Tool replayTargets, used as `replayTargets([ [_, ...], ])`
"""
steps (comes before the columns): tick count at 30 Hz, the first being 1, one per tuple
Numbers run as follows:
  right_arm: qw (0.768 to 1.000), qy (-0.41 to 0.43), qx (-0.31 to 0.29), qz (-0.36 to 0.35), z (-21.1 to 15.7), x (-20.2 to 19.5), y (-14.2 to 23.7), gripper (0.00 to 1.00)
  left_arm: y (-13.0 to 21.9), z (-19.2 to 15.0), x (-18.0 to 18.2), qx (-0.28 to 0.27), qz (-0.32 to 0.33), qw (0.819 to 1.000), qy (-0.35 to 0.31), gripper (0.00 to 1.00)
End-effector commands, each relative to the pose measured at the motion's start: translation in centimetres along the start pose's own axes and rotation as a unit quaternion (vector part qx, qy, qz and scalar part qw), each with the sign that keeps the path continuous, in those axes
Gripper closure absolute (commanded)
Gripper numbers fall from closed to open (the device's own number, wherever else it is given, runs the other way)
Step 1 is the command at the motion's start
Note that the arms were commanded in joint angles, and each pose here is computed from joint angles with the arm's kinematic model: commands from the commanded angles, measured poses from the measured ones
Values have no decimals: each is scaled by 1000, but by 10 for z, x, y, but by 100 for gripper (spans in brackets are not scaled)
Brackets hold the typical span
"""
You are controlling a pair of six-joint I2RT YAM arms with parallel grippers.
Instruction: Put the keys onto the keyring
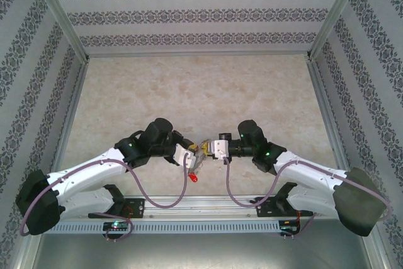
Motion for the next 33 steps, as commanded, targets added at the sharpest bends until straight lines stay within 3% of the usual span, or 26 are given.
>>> replayTargets([
  [1, 999, 23, -25, -16, 11, -4, 5, 100, -1, 2, -7, 1, -6, 1000, 8, 100],
  [9, 999, 26, -17, -18, 7, -4, 3, 100, -1, 4, -3, -6, 3, 999, 36, 100],
  [13, 999, 27, -18, -17, 6, -3, 2, 100, -2, 9, -1, -21, 6, 998, 60, 81],
  [18, 999, 26, -16, -14, 4, -3, 1, 100, -2, 14, 3, -44, 18, 994, 96, 65],
  [27, 999, 25, -21, -14, 6, -4, -1, 100, -6, 10, 11, -63, 69, 982, 161, 64],
  [33, 1000, 20, -19, -11, 3, -3, -2, 100, -4, 6, 17, -66, 109, 974, 186, 76],
])
Point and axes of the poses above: each hand's point on the last joint's axis, 136 mm out from that joint toward the fingers, its own y axis back along the fingers, its own x axis along the line the jaws close on, z = x × y, the point moved 2 cm from there along y, back along the fingers, and after that the axes turned 7 degrees about -y, right-handed, at the moved point
